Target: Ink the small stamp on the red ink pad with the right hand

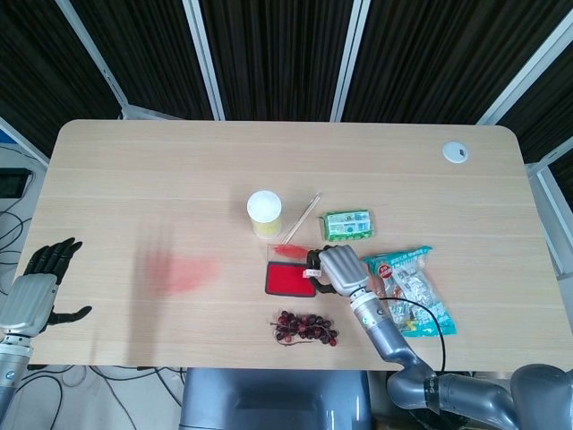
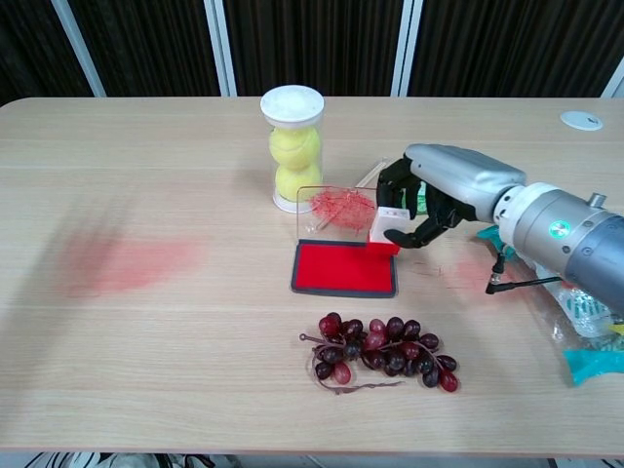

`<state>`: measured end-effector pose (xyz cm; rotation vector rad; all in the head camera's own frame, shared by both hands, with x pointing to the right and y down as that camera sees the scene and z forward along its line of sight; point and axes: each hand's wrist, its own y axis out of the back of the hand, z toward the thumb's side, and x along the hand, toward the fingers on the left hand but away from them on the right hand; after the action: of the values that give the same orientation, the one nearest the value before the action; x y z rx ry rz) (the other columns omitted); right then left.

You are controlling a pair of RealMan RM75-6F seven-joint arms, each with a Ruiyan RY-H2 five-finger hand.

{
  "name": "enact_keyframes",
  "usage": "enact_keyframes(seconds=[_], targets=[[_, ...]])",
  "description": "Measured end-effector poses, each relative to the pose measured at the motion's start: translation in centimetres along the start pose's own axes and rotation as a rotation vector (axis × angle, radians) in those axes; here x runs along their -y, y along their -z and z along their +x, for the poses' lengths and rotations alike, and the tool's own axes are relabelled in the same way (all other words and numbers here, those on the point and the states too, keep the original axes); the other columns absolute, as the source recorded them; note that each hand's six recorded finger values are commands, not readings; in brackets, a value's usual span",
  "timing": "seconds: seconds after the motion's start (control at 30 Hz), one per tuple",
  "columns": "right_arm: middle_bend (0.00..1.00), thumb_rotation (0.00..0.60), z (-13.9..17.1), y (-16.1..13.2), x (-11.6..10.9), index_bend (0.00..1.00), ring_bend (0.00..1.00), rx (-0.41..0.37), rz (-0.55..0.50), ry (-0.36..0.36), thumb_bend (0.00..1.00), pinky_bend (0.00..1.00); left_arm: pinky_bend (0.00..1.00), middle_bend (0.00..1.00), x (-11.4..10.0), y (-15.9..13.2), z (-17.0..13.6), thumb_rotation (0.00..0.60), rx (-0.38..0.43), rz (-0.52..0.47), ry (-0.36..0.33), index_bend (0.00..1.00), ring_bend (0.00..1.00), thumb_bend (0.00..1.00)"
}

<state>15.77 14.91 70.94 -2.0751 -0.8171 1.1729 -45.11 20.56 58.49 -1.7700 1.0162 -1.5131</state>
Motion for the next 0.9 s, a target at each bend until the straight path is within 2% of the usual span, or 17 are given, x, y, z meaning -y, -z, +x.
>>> enact_keyframes(seconds=[0.43, 0.83, 0.9], targets=[[0.63, 0.600, 1.0, 4.1, -0.2, 0.79, 0.49, 0.079, 0.001, -0.001, 0.67, 0.56, 0.00, 0.00, 0.0, -0.1, 0.0, 0.600, -0.004, 0.007, -0.011, 0.00, 0.00, 0.05], [0.61, 0.600, 1.3, 5.6, 0.4, 0.79, 0.47, 0.115, -0.013, -0.022, 0.62, 0.56, 0.00, 0.00, 0.0, 0.0, 0.0, 0.600, -0.003, 0.004, -0.009, 0.00, 0.00, 0.05], [0.60, 0.600, 1.4, 5.7, 0.4, 0.79, 0.46, 0.119, -0.016, -0.020, 0.61, 0.53, 0.00, 0.00, 0.0, 0.0, 0.0, 0.600, -0.003, 0.004, -0.010, 0.00, 0.00, 0.05]])
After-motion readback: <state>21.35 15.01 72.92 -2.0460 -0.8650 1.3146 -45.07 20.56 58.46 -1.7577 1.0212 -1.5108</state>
